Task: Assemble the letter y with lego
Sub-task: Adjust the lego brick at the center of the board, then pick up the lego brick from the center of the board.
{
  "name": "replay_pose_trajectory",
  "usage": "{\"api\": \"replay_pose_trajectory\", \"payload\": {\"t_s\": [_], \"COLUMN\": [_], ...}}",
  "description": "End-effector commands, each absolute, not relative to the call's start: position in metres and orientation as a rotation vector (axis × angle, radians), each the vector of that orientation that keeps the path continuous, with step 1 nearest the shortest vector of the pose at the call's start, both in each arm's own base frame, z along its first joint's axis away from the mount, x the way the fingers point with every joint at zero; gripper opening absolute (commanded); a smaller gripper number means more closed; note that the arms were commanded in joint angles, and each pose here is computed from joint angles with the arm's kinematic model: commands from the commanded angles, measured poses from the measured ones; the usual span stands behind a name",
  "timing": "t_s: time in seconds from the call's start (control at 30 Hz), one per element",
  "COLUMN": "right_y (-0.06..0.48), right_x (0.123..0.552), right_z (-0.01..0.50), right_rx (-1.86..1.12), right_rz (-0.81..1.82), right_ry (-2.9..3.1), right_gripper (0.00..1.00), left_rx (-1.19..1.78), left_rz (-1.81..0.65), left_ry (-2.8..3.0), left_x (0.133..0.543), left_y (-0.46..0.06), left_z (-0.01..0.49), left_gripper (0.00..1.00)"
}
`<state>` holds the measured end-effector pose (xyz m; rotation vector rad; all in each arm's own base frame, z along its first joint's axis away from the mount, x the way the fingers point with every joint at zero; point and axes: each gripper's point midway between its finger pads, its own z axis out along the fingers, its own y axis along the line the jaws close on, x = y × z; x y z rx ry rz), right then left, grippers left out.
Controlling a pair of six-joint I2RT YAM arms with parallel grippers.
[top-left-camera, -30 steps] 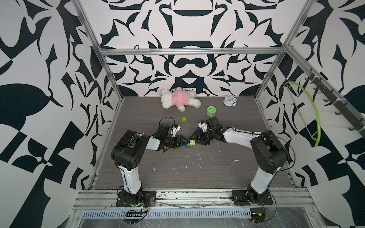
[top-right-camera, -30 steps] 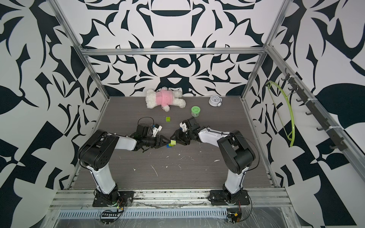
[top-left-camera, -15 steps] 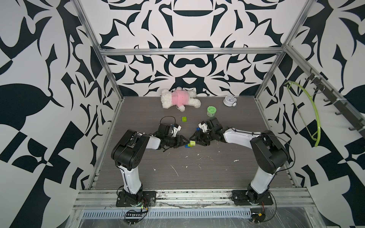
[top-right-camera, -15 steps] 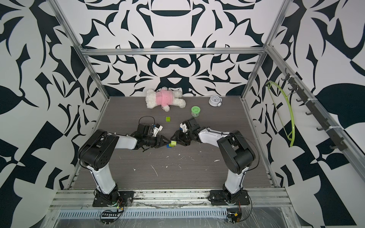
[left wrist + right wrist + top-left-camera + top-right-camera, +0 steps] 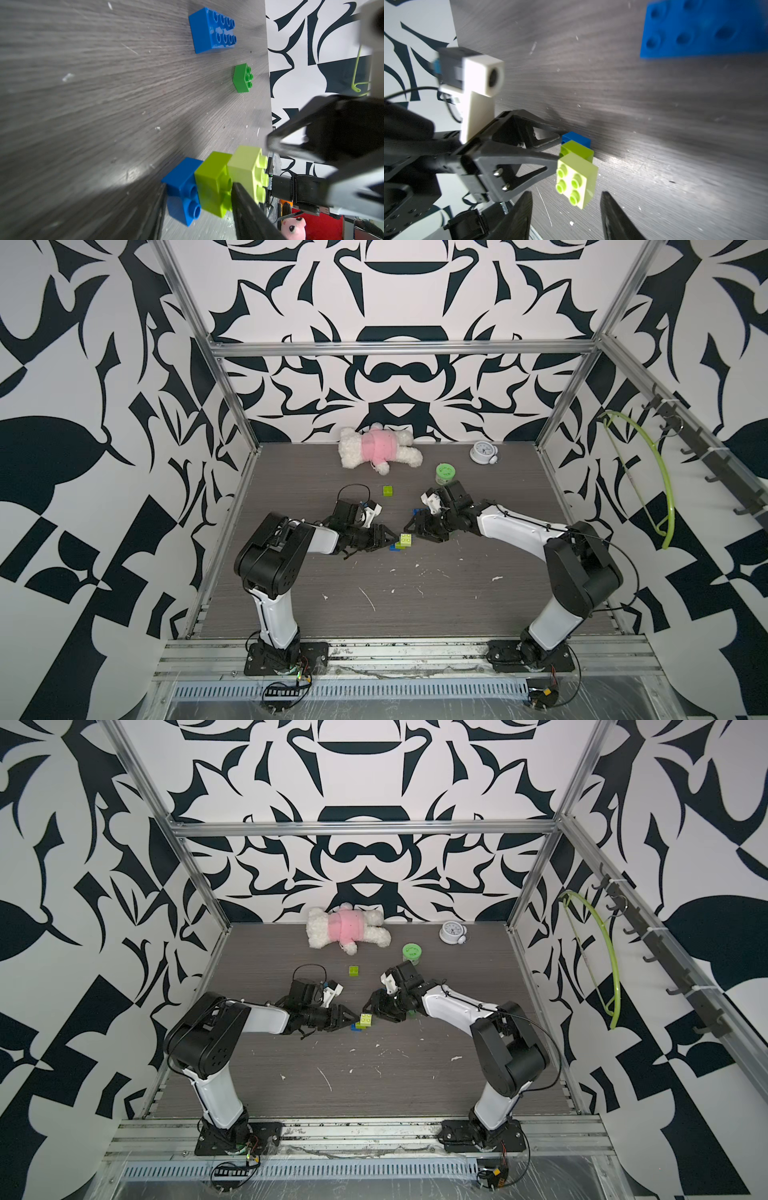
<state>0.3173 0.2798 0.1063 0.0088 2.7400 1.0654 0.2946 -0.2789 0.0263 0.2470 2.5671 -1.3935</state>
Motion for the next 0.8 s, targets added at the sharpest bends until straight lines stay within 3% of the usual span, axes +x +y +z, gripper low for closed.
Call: {"api": "replay_pose_trajectory", "payload": {"t_s": [0.0, 0.2, 0.43, 0.77], "right_y": [0.262, 0.256, 0.283, 0.329], "right_x": [0.336, 0.387, 0.452, 0.499], "right_z": [0.141, 0.163, 0.151, 0.106], "right_rx": [-0.153, -0.349, -0.279, -0.247], "right_rz": [0.87, 0.563, 0.351, 0.353], "right_ry": [2.691, 2.702, 2.721, 2.68], "right_gripper": [0.54, 0.53, 0.51, 0.51], "left_rx": [-0.06, -0.069, -0.064, -0.069], "left_rz": [-0.957, -0.953, -0.947, -0.944], "left_ry": [3.106, 3.107, 3.1, 3.108], "left_x": [0.219, 0.218, 0.219, 0.219], "left_y": [-0.215, -0.214, -0.214, -0.213], "left_z": [-0.08, -0.08, -0.079, -0.081], "left_gripper": [0.54, 0.54, 0.54, 0.54]}}
